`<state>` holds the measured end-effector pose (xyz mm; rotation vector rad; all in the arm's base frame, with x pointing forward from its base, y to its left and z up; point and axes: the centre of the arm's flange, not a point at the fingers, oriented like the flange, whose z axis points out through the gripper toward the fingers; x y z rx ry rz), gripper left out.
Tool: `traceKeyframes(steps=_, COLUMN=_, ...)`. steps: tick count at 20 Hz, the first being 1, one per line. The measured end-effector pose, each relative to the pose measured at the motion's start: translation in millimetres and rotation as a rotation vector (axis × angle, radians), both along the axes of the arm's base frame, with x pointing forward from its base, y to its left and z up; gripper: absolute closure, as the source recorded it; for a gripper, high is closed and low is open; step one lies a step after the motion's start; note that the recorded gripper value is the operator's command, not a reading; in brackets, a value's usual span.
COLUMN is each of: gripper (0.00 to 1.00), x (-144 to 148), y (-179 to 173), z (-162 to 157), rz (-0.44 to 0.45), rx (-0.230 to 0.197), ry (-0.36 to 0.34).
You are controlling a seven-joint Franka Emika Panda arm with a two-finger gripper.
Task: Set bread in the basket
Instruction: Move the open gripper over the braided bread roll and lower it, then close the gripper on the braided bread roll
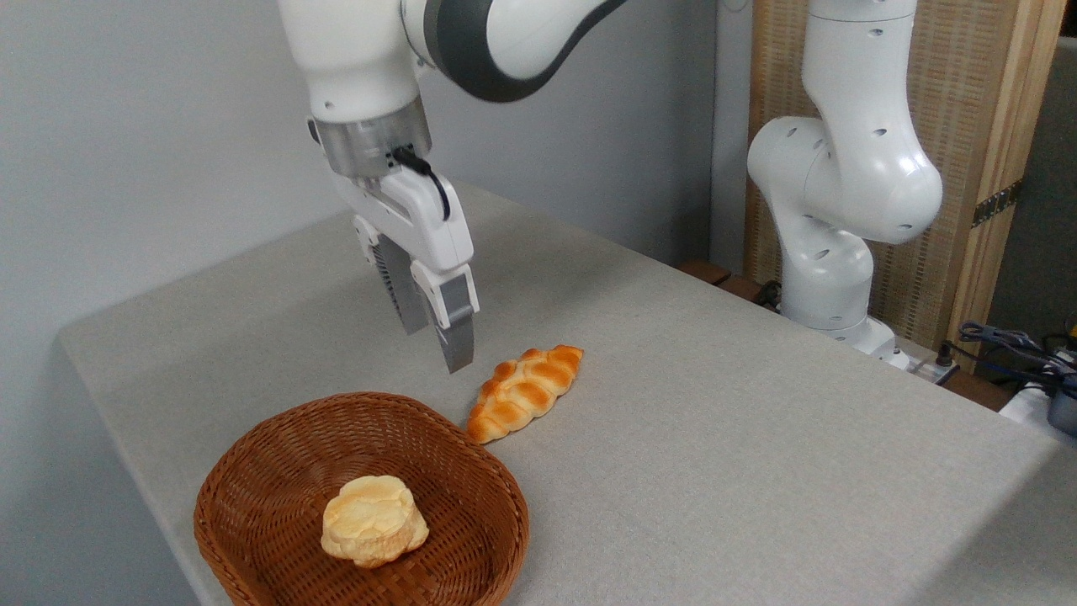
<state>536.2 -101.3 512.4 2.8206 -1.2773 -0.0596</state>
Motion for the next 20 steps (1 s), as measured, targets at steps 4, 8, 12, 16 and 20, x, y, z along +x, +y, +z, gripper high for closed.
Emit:
traceKeyframes(steps=4, gripper=0.00, x=-13.7, y=-9.6, z=-35.5, rz=-0.018, rx=0.015, ry=0.074)
traceKeyframes(steps=8, gripper=0.00, x=-24.1, y=-7.5, z=-66.1, rz=-0.018, rx=0.027, ry=0.139)
traceKeyframes(steps=12, gripper=0.00, x=-28.7, y=-6.4, z=-81.9, rz=-0.018, rx=0.034, ry=0.173)
traceKeyframes(steps=16, gripper=0.00, x=-32.6, y=-5.6, z=-96.2, rz=-0.018, rx=0.039, ry=0.203)
traceKeyframes(steps=20, gripper=0.00, x=-32.5, y=-5.5, z=-110.1, rz=-0.018, rx=0.044, ry=0.230)
